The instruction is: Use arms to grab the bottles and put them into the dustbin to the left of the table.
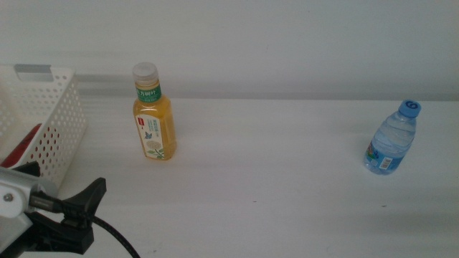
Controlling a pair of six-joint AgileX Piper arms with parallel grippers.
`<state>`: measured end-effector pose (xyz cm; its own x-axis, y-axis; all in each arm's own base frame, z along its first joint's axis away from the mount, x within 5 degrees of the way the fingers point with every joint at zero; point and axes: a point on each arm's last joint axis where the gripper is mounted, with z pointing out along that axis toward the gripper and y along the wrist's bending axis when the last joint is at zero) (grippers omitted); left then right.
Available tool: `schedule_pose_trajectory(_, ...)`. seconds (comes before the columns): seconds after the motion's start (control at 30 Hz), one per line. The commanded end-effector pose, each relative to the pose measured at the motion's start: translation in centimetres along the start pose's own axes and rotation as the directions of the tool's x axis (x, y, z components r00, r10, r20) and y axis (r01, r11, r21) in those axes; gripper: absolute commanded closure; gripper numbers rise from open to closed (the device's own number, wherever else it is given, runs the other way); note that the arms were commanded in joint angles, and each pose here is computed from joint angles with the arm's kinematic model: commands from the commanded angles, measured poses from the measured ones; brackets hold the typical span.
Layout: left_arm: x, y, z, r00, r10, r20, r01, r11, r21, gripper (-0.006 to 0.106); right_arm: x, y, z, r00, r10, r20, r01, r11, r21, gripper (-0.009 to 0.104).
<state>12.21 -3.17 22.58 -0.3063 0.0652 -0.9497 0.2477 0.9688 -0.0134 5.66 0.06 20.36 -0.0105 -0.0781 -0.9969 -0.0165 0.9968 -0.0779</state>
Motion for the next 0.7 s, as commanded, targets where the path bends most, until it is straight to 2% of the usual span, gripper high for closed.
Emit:
schedule_pose_trajectory(0.0, 0.0, -0.1, -0.1, 1.0, -0.014, 0.024, 0.013, 1.0, 0.008, 0.014, 0.9, 0.0, -0.1, 1.0, -0.01, 0.009, 0.01, 1.0, 0.006, 0.097)
schedule_pose_trajectory(0.2, 0.1, -0.1, 1.1, 1.0, -0.008, -0.003, 0.008, 1.0, 0.009, 0.014, 0.9, 0.0, -0.1, 1.0, -0.01, 0.009, 0.01, 1.0, 0.006, 0.097)
schedule_pose_trajectory(0.57, -0.2, -0.5, 7.1, 0.999, -0.012, -0.048, 0.014, 1.0, 0.027, 0.014, 0.9, 0.0, -0.1, 1.0, -0.01, 0.009, 0.01, 1.0, 0.006, 0.097)
schedule_pose_trajectory(0.67, 0.4, -0.6, 8.3, 0.998, -0.039, -0.044, 0.04, 0.999, 0.025, 0.014, 0.9, 0.0, -0.1, 1.0, -0.01, 0.009, 0.01, 1.0, 0.006, 0.097)
